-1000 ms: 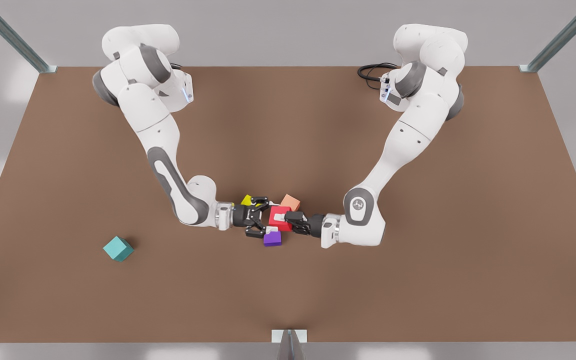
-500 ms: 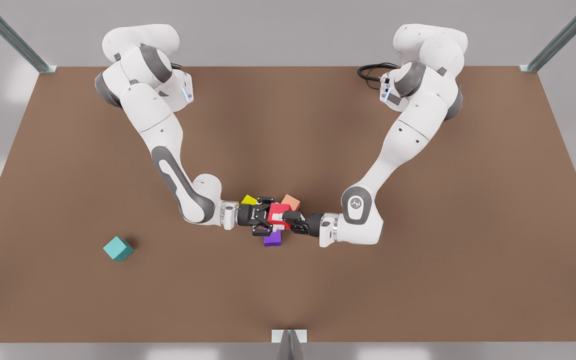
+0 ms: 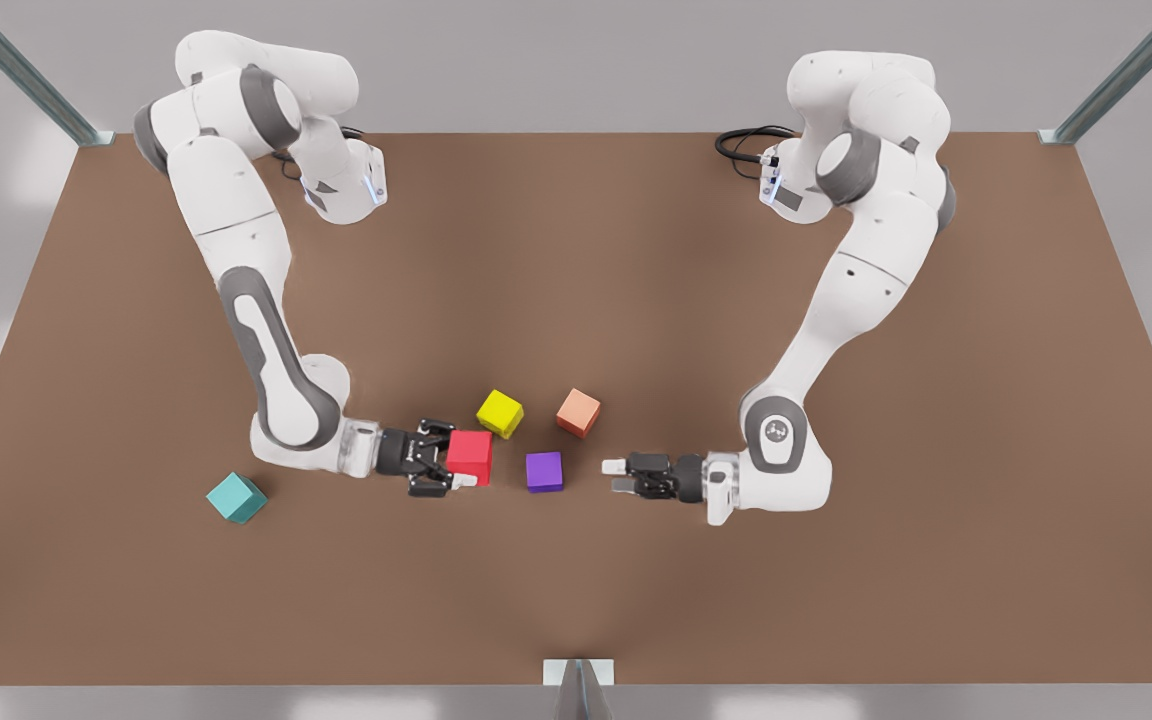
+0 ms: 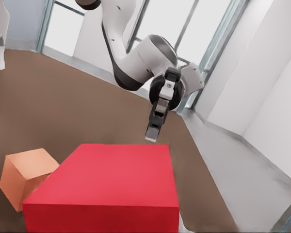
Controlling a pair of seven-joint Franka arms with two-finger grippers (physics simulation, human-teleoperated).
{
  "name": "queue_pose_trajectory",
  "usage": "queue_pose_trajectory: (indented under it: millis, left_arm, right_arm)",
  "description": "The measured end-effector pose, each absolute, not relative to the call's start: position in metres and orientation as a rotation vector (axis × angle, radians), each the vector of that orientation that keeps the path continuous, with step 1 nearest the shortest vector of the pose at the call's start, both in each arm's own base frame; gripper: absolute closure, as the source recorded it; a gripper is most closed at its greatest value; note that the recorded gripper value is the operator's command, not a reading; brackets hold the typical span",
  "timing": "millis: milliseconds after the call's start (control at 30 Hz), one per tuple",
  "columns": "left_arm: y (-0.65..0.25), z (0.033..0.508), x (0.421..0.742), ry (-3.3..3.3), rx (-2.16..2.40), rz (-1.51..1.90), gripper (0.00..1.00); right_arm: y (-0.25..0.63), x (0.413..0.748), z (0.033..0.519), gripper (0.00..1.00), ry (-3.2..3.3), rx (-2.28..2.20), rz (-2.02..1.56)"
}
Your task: Pick up red wooden cube and pass to hand red wooden cube and place in blue wooden cube
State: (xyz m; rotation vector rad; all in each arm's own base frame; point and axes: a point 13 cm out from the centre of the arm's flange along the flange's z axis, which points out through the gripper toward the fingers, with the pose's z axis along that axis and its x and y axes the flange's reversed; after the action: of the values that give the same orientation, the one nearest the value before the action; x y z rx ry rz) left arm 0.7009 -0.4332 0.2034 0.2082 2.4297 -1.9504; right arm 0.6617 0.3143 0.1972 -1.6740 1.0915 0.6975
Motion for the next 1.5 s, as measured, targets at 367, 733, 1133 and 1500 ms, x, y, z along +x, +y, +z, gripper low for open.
queue_pose_trajectory:
  millis: [367,733,1133,1500]
  left_arm:
    - [-0.167,0.409,0.559,3.181,1.112,-0.243,0.00]
    - [-0.126,0.445,0.522,3.349,0.735,0.144,0.00]
    - [-0.121,0.446,0.506,3.454,0.479,0.172,0.00]
    - [-0.134,0.450,0.490,3.495,0.394,0.217,0.00]
  right_arm:
    - [-0.028,0.653,0.173,0.51,1.239,-2.863,0.231]
    - [-0.097,0.708,0.138,0.51,1.445,-2.812,-0.146]
    - [-0.114,0.706,0.109,0.28,1.590,-2.721,-0.170]
    - [-0.108,0.704,0.127,0.00,1.633,-2.668,-0.133]
